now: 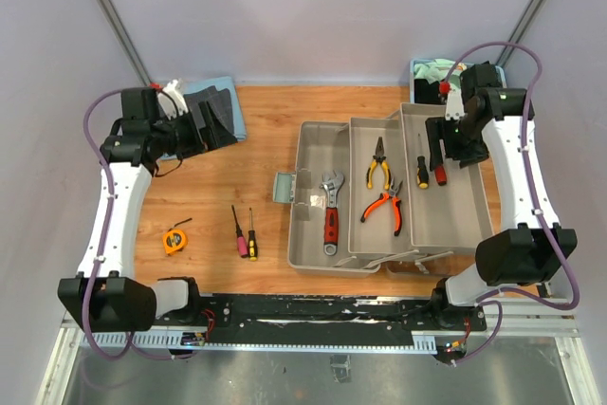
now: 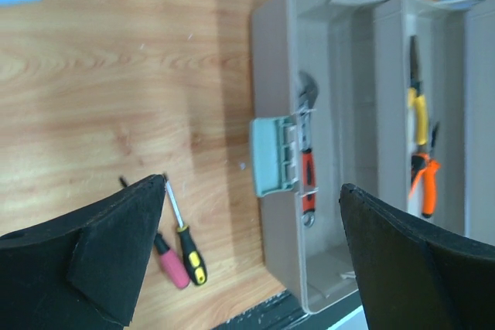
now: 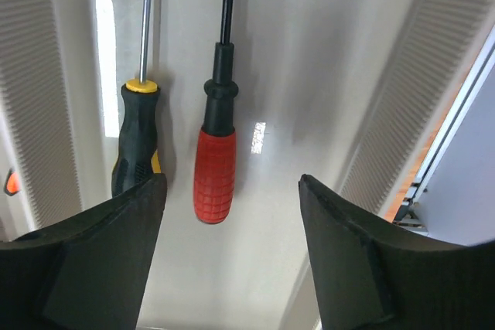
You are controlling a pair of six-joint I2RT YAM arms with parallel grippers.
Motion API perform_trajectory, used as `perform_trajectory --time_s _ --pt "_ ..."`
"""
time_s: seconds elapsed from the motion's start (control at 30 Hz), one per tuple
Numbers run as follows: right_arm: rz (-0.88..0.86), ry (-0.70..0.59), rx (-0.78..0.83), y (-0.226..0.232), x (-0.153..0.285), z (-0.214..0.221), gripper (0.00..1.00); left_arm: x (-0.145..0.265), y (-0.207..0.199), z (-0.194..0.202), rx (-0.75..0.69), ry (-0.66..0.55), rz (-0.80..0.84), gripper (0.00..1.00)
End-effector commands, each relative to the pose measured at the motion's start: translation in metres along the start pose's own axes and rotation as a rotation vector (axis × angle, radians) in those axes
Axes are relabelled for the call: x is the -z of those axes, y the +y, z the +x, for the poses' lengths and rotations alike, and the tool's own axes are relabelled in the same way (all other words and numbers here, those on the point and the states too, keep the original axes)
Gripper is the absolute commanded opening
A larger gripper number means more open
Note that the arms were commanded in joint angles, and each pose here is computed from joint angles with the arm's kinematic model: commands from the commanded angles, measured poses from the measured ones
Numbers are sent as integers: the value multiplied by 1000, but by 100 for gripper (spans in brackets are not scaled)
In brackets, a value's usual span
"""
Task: Pack the tool kit
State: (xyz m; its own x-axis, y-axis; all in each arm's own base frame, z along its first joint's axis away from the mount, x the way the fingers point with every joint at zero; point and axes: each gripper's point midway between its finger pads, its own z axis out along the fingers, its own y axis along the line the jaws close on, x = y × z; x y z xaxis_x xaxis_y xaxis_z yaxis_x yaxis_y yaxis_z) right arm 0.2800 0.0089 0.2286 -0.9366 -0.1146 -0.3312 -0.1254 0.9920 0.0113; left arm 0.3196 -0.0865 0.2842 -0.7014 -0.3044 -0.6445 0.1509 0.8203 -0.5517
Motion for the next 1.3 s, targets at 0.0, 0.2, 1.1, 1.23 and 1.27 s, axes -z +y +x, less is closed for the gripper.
perform_trajectory --time_s 0.0,0.2,1.1,1.23,1.27 --pt "22 -137 -32 -5 39 -19 74 -5 41 43 75 75 -154 98" --pt "18 -373 -13 -1 93 -51 83 -18 93 126 241 262 -338 86" --pt "31 -490 -91 5 135 -17 86 -57 127 240 284 591 -684 79" --pt "50 -488 -85 1 139 -17 86 -64 131 243 269 609 -706 71" --pt "55 -487 -84 1 139 -17 87 -64 133 244 268 613 -713 67"
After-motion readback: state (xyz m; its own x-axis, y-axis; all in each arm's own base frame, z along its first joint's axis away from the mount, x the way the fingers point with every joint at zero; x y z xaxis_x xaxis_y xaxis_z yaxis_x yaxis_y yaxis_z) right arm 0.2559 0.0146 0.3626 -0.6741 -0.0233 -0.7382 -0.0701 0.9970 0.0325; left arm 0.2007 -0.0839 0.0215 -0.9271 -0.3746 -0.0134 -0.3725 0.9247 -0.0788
